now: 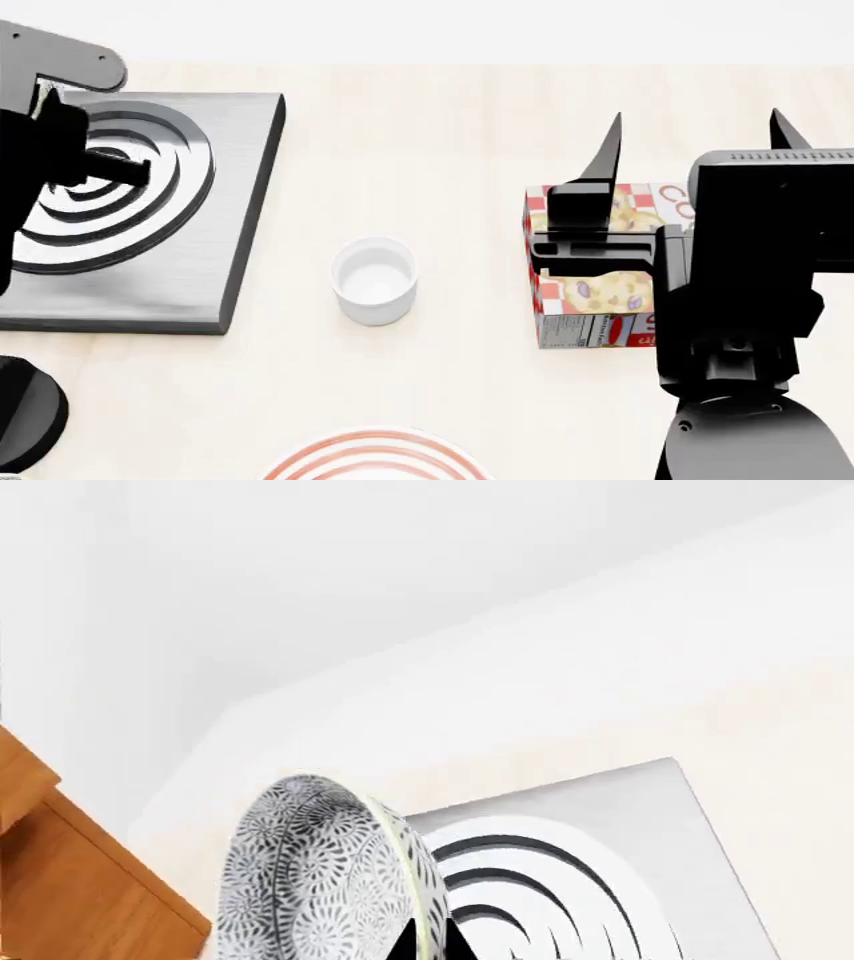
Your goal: Pick the akita bowl on the stove and place it on the plate.
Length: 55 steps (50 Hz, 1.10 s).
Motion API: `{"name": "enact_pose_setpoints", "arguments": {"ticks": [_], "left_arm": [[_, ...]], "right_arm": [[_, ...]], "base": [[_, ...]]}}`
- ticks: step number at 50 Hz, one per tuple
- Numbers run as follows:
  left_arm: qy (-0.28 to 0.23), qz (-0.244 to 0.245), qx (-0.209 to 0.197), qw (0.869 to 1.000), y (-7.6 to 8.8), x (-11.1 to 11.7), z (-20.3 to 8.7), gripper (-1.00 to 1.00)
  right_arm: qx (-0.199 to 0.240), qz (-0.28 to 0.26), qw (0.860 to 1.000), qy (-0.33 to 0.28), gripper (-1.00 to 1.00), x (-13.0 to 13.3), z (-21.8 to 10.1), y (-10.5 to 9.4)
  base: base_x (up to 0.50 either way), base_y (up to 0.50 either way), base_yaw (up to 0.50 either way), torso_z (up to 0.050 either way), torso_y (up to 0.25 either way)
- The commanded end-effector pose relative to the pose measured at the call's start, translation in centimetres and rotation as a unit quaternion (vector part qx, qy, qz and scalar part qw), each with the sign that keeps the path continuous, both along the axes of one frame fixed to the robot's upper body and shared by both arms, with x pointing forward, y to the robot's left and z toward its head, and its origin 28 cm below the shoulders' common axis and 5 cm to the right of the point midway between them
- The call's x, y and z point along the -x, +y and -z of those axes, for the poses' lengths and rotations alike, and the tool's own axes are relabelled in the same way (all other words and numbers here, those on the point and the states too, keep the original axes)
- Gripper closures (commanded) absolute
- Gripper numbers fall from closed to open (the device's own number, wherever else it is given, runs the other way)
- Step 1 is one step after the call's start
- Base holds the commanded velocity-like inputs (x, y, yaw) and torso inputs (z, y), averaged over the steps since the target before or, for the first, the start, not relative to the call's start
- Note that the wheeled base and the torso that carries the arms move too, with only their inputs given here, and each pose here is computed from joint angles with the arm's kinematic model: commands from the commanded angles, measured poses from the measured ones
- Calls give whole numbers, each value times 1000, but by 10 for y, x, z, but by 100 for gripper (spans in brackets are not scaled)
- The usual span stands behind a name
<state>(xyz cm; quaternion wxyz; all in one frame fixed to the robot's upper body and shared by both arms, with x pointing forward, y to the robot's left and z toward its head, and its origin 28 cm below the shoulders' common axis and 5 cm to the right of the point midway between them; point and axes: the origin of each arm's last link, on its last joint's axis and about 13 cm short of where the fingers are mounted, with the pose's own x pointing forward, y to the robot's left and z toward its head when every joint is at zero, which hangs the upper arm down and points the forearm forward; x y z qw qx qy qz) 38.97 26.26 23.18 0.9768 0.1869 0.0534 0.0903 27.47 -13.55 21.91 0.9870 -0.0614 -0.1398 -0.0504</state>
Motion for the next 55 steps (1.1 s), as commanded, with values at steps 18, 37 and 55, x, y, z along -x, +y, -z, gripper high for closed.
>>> {"name": "enact_pose_setpoints", "arguments": {"ticks": [18,37,55], "left_arm": [[-146,304,-245,909,-33,82,-89,100],[-235,429,-421,764,-52,132,-100,100],[-190,504,-475,696,-55,152,-84,100]], "right_arm": [[1,0,1000,-1,-100,0,0,0],[2,0,1000,-1,-100,-1,1,0],[3,-1,1000,-2,-100,0,0,1]], "base": [[0,0,0,0,0],[0,0,0,0,0],[0,0,0,0,1]]}}
